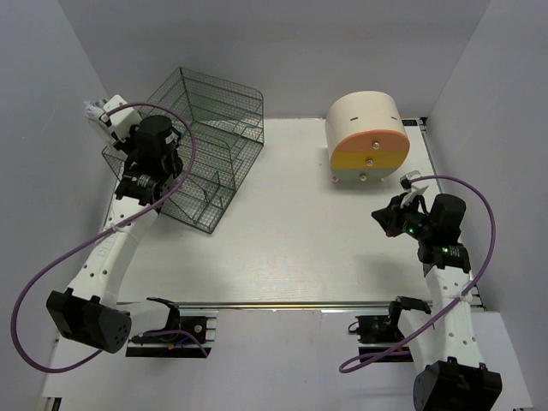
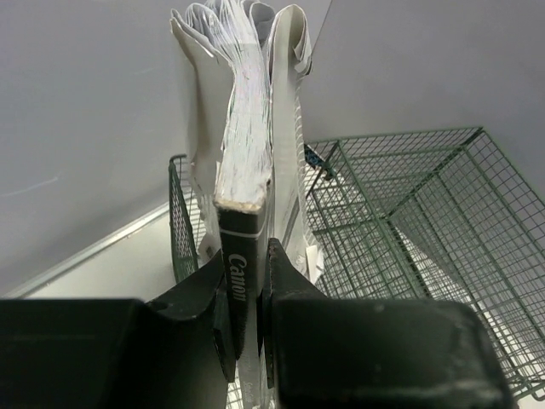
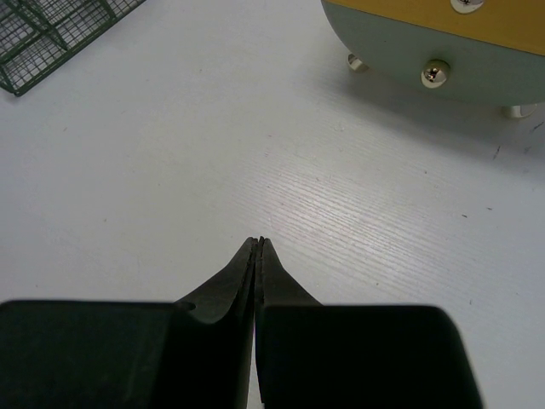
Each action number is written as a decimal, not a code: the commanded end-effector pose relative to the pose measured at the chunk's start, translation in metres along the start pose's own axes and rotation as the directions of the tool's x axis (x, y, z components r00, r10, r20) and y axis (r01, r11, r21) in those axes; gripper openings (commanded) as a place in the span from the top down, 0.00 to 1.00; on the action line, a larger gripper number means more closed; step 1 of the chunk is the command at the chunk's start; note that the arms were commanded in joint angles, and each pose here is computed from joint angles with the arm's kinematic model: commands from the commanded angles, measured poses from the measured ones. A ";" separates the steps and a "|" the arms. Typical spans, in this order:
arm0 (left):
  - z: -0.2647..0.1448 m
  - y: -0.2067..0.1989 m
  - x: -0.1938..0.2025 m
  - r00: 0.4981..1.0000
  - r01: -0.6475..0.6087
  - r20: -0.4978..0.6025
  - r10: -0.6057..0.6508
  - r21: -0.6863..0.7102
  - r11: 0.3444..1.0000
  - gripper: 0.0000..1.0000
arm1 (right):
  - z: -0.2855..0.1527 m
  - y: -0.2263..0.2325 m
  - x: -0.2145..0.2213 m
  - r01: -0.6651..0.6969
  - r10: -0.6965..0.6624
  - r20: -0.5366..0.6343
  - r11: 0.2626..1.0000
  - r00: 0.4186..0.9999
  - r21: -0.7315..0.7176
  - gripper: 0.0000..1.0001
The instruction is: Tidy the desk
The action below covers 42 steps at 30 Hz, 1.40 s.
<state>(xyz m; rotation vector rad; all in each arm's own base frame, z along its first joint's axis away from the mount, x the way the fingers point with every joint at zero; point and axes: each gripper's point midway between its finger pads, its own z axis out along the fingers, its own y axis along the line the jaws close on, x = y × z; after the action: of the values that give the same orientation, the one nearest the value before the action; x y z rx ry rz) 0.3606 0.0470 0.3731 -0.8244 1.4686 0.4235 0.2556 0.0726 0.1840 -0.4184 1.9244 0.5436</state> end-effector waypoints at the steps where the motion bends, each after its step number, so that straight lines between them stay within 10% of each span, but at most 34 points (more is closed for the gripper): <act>1: -0.002 0.001 -0.015 0.989 0.146 0.036 -0.146 -0.001 0.989 1.00 | 0.000 -0.002 -0.006 0.025 -0.025 0.012 1.000 1.000 0.009 1.00; 19: 0.017 -0.001 0.057 0.994 0.106 0.004 -0.106 -0.064 0.992 1.00 | 0.000 -0.002 -0.005 0.029 -0.029 0.010 1.000 1.000 0.011 1.00; 42: -0.014 0.016 -0.097 0.960 0.148 0.238 -0.145 0.004 0.989 1.00 | 0.000 0.000 -0.006 0.033 -0.033 0.007 0.999 0.999 0.004 1.00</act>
<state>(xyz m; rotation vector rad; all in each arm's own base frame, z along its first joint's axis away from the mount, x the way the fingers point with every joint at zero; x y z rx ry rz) 0.3468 0.0587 0.4329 -0.8263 1.2706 0.3992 0.2566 0.0725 0.1818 -0.4202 1.9332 0.5329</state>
